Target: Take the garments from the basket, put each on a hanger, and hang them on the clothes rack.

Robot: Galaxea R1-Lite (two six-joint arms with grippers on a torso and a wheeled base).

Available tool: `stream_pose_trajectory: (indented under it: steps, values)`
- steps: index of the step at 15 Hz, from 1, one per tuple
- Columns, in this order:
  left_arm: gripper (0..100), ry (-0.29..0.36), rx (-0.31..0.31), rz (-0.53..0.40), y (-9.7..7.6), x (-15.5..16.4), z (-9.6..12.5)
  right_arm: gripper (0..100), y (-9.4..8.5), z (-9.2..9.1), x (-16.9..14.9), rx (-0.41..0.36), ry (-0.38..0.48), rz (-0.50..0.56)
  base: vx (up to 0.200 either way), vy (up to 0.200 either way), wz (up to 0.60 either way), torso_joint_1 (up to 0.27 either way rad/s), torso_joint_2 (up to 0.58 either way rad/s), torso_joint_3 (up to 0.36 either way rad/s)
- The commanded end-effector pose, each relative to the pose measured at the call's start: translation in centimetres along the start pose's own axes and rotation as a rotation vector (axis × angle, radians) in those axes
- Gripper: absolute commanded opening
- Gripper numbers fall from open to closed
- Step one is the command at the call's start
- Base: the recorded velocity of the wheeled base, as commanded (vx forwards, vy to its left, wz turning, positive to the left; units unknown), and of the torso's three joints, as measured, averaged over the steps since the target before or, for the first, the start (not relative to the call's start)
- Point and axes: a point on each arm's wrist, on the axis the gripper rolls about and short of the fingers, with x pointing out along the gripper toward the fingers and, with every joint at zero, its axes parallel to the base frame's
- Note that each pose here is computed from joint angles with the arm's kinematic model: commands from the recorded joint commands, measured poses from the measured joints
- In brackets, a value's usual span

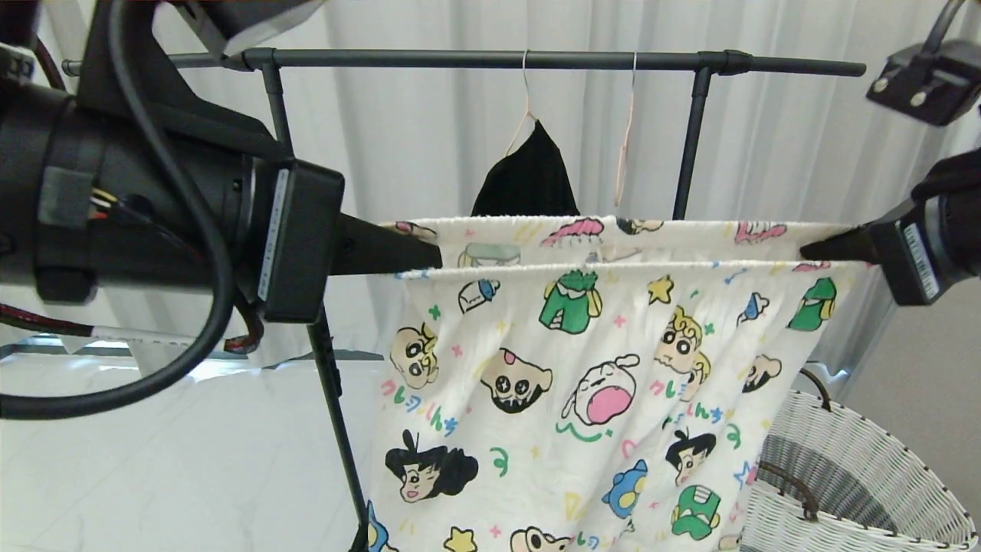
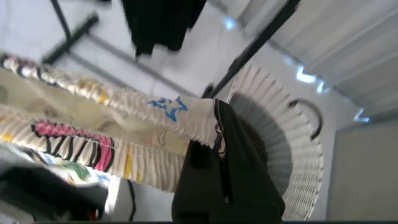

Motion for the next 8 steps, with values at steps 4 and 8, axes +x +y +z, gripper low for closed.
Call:
stream_pose_trajectory:
  steps: [4,8]
  values:
    - [0,0.005,0.146,0.154,0.1,-1.4,-1.4,0,-0.4,1.3,-2.1,0.003,-0.05,0.002,0.0,0.0,0.0,0.0,0.0,0.0]
    - [0,-0.012,0.166,0.134,-0.5,-2.2,-1.6,0,-0.3,0.8,-3.0,-0.006,-0.035,0.024,0.0,0.0,0.0,0.0,0.0,0.0]
